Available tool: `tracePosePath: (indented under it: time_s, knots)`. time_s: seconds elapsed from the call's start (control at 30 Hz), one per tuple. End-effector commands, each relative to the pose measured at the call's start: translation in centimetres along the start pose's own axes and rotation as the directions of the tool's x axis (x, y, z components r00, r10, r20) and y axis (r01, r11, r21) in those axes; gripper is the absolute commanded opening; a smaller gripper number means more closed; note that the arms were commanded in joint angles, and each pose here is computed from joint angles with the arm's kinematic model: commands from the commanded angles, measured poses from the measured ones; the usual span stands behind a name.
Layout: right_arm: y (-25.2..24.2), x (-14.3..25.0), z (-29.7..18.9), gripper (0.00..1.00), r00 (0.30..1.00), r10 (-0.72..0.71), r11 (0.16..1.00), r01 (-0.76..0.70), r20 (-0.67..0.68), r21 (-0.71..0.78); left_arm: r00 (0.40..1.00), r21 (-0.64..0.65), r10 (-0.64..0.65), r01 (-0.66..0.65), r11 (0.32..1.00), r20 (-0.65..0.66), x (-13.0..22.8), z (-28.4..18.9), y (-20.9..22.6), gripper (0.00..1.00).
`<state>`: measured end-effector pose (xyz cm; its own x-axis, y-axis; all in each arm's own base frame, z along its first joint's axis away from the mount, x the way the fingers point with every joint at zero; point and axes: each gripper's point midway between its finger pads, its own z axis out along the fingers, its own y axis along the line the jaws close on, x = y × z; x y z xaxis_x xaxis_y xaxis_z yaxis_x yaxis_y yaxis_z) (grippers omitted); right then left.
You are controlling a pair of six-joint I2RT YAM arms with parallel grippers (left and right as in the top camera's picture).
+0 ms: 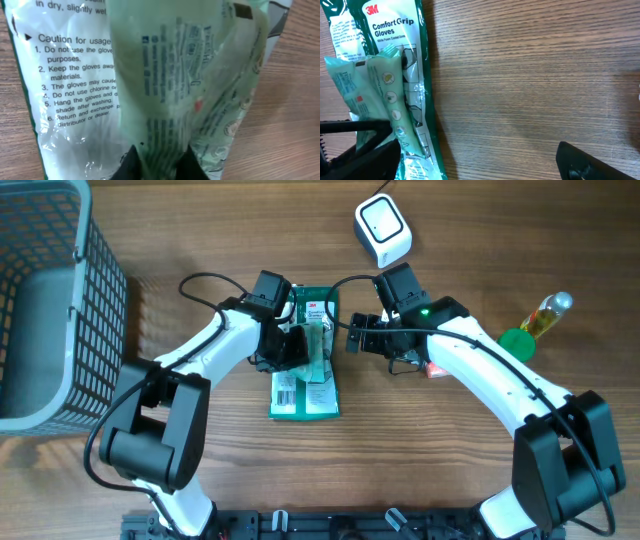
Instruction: Scan the item barcode
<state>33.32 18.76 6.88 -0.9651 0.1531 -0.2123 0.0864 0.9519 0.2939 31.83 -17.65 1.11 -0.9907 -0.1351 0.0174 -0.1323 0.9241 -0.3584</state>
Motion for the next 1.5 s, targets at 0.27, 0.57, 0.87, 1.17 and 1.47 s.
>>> tracePosePath:
  time_s: [0.27, 0.57, 0.87, 1.17, 1.47]
  knots:
    - [4.8, 0.6, -1.7, 0.93, 0.992, -0.1, 0.941, 0.069, -0.075, -0.332, 0.987, 0.118, 0.089, -0.105, 0.987, 0.136, -0.4, -8.1, -3.4, 0.04]
    - [9.4, -0.8, -9.3, 0.69, 0.969, -0.245, 0.554, 0.11, -0.035, -0.825, 0.964, 0.406, 0.193, -0.252, 0.879, 0.182, 3.4, -15.1, -9.2, 0.04]
    - [11.2, -0.1, -11.9, 0.7, 0.937, -0.344, 0.375, 0.204, 0.068, -0.904, 0.966, 0.404, 0.205, -0.253, 0.879, 0.158, 4.2, -14.8, -9.4, 0.04]
    - [11.0, -0.6, -9.3, 0.53, 0.943, -0.323, 0.506, 0.248, 0.085, -0.826, 0.968, 0.393, 0.204, -0.245, 0.886, 0.143, 4.5, -14.6, -9.2, 0.04]
    - [11.3, -0.8, -8.4, 0.24, 0.94, -0.324, 0.547, 0.28, 0.108, -0.789, 0.965, 0.386, 0.221, -0.259, 0.885, 0.14, 4.8, -14.5, -9.0, 0.04]
